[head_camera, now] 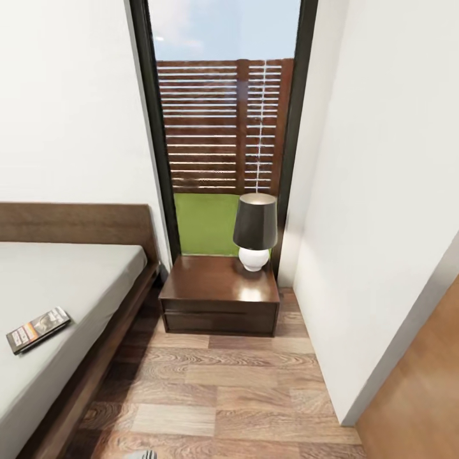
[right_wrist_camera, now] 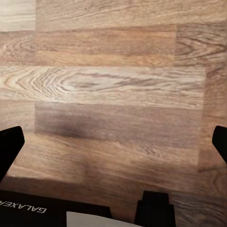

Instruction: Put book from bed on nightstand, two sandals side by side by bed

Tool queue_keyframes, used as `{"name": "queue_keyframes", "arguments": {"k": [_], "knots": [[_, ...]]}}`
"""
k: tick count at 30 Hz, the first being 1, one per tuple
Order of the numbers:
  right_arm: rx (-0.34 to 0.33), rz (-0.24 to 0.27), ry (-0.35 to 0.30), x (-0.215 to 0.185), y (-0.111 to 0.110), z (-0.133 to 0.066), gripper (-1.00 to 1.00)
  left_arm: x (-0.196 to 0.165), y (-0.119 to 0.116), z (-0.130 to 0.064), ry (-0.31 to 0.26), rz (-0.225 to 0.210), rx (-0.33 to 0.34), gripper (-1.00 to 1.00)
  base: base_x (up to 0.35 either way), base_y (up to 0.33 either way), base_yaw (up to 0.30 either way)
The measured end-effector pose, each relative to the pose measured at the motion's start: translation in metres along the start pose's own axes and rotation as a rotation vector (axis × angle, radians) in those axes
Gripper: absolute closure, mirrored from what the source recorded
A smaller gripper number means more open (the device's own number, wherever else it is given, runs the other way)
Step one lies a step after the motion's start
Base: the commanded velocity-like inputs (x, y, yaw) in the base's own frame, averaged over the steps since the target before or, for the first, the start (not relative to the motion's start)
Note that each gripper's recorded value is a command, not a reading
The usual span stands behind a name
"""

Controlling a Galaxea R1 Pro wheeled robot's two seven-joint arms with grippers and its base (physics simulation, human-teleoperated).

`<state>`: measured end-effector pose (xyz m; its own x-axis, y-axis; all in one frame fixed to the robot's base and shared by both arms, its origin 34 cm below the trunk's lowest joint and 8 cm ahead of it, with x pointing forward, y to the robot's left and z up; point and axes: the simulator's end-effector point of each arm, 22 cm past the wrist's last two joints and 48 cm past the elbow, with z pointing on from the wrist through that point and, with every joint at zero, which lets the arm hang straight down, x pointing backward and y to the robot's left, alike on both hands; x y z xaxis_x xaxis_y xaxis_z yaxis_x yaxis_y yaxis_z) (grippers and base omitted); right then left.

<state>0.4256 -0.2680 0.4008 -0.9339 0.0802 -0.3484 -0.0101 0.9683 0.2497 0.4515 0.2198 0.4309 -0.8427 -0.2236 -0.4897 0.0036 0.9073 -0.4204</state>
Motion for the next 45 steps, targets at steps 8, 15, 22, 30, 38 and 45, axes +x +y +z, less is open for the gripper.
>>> {"name": "queue_keyframes", "arguments": {"k": [8,15,22,30,38,45], "knots": [[0.000,0.000,0.000,0.0000,0.0000,0.0001,-1.00,0.0002,0.0001,0.0001,0.001,-0.001,0.000,-1.00,0.041,0.000,0.000],[0.000,0.000,0.000,0.0000,0.0000,0.0001,-1.00,0.0001,0.0001,0.0001,0.000,-0.001,0.000,-1.00,0.003,0.000,0.000],[0.000,0.000,0.000,0.0000,0.0000,-0.0001,-1.00,0.0001,0.0000,-0.0001,0.000,-0.001,0.000,-1.00,0.143,0.000,0.000],[0.000,0.000,0.000,0.0000,0.0000,-0.0002,-1.00,-0.0001,-0.0001,-0.0001,-0.001,0.000,0.000,-1.00,0.297,0.000,0.000],[0.000,0.000,0.000,-0.0001,0.0000,-0.0002,-1.00,-0.0002,-0.0001,-0.0002,-0.001,0.000,0.000,-1.00,0.324,0.000,0.000],[0.000,0.000,0.000,-0.0001,0.0000,-0.0002,-1.00,-0.0002,-0.0001,-0.0001,-0.001,0.000,0.000,-1.00,0.328,0.000,0.000]]}}
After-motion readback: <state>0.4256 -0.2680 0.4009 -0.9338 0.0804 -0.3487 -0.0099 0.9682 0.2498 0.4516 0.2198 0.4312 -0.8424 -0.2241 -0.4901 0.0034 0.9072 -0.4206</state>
